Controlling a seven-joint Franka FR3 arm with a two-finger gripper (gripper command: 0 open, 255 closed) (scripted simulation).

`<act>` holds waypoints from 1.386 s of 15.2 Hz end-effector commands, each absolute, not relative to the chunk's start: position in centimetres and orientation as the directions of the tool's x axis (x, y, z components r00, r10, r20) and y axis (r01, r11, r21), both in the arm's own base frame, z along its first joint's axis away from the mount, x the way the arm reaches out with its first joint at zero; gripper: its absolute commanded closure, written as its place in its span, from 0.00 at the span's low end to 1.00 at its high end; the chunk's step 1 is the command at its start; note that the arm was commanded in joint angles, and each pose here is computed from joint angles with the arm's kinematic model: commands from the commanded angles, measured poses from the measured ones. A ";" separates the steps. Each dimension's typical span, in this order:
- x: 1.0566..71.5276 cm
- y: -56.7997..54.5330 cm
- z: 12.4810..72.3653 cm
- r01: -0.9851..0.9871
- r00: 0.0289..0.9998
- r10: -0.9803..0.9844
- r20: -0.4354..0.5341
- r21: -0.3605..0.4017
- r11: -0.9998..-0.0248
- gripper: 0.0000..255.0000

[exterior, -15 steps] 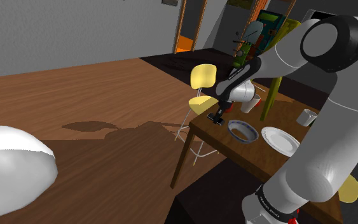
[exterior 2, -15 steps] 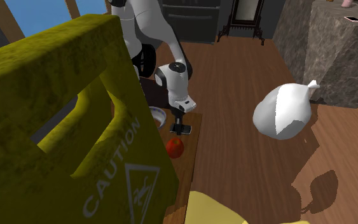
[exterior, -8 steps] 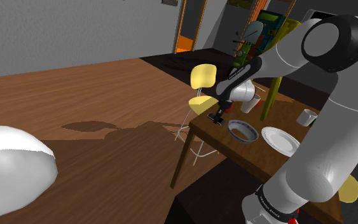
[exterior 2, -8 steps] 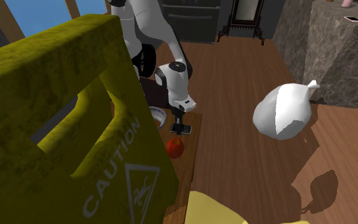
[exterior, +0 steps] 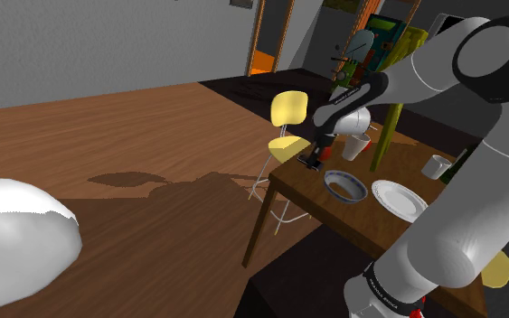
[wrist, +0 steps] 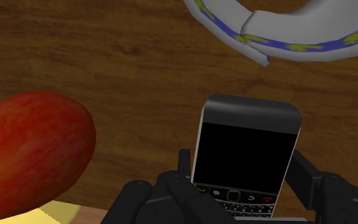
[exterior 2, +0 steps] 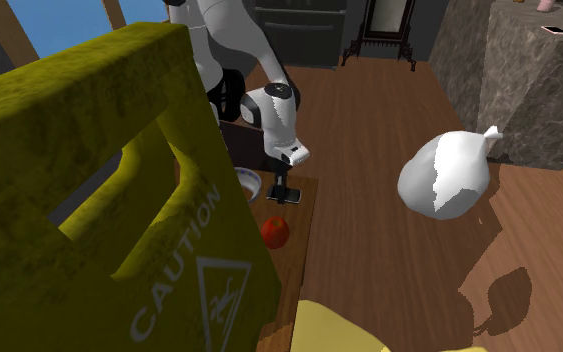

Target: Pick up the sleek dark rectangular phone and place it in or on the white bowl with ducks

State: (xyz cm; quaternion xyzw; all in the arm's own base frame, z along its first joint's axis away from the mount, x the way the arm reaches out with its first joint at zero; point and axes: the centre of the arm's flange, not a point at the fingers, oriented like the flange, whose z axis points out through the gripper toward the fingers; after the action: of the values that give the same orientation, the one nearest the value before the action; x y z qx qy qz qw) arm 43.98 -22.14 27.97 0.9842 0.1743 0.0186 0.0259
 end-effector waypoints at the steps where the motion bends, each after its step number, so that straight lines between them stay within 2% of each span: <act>1: 44.0 -22.1 29.2 0.342 0.939 0.344 0.027 0.058 -0.938 1.00; 15: 44.0 -22.1 36.2 0.342 0.939 0.344 0.027 0.058 -0.938 1.00; 21: 36.2 -23.1 36.5 0.342 0.939 0.344 0.027 0.058 -0.938 1.00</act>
State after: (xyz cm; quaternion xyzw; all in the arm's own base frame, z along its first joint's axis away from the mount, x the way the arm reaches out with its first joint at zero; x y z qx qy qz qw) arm 37.63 -23.08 36.36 0.9843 0.1736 0.0183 0.0257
